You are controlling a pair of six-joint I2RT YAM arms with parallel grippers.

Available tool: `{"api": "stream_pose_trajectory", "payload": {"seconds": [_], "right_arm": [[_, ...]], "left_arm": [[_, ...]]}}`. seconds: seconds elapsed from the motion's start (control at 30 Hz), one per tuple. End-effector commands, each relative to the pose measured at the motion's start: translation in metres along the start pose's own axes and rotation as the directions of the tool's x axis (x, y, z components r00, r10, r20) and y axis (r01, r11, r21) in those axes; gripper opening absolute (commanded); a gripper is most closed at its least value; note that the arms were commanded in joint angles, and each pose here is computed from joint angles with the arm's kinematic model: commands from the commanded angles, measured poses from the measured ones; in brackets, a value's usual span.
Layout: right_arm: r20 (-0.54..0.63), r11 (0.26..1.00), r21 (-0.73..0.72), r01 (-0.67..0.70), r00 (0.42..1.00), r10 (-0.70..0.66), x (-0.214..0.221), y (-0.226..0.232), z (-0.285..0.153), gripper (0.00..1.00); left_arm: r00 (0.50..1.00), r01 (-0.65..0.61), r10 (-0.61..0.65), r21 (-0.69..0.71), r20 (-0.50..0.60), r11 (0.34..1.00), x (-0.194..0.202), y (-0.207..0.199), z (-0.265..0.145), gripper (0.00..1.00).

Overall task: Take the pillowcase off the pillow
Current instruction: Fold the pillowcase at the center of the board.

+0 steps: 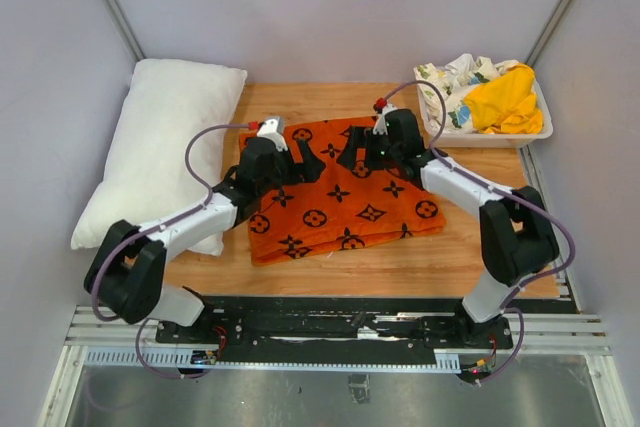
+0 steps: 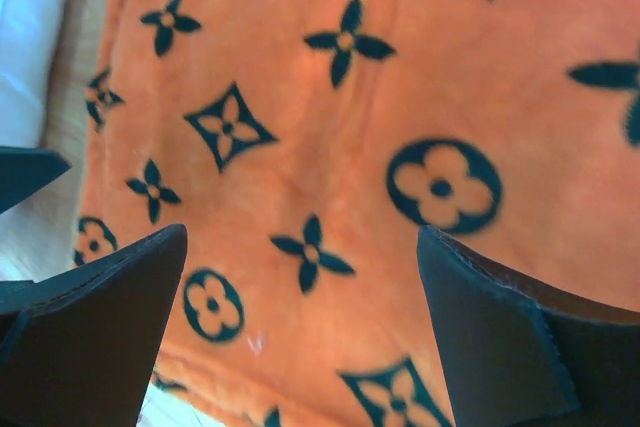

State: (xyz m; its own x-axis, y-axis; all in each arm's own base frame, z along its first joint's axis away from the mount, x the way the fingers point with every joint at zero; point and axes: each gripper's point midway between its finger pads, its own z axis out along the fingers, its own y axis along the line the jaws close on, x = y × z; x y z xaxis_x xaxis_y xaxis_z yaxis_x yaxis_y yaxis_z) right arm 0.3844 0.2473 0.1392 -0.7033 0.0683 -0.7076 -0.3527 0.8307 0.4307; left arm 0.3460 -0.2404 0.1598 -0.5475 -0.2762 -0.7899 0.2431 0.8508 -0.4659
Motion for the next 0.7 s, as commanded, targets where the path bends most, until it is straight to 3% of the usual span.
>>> {"api": "stream_pose_trajectory", "payload": {"seconds": [0.0,0.17,0.27,0.4,0.67], "right_arm": [[0.189,0.972,-0.223,-0.078,0.974,0.121,-0.038,0.027,0.035,0.98],[0.355,0.874,-0.417,-0.25,0.84,0.41,-0.051,0.008,0.055,0.99],[0.365,0.808,-0.507,-0.301,0.774,0.518,-0.049,-0.002,0.071,0.99],[0.336,0.771,-0.54,-0.336,0.755,0.564,-0.046,-0.015,0.084,0.99],[0.347,0.791,-0.553,-0.263,0.79,0.505,-0.061,0.003,0.07,0.98]], "left_arm": [[0.987,0.027,-0.068,0.261,0.148,0.965,-0.044,-0.019,0.027,0.99],[0.973,0.112,-0.185,0.419,0.137,0.901,-0.034,-0.011,0.059,0.99],[0.967,0.117,-0.216,0.521,0.134,0.846,-0.03,-0.017,0.064,0.99],[0.968,0.121,-0.226,0.584,0.111,0.803,-0.024,-0.016,0.071,0.99],[0.977,0.082,-0.189,0.649,0.096,0.756,-0.024,-0.026,0.07,0.99]]}}
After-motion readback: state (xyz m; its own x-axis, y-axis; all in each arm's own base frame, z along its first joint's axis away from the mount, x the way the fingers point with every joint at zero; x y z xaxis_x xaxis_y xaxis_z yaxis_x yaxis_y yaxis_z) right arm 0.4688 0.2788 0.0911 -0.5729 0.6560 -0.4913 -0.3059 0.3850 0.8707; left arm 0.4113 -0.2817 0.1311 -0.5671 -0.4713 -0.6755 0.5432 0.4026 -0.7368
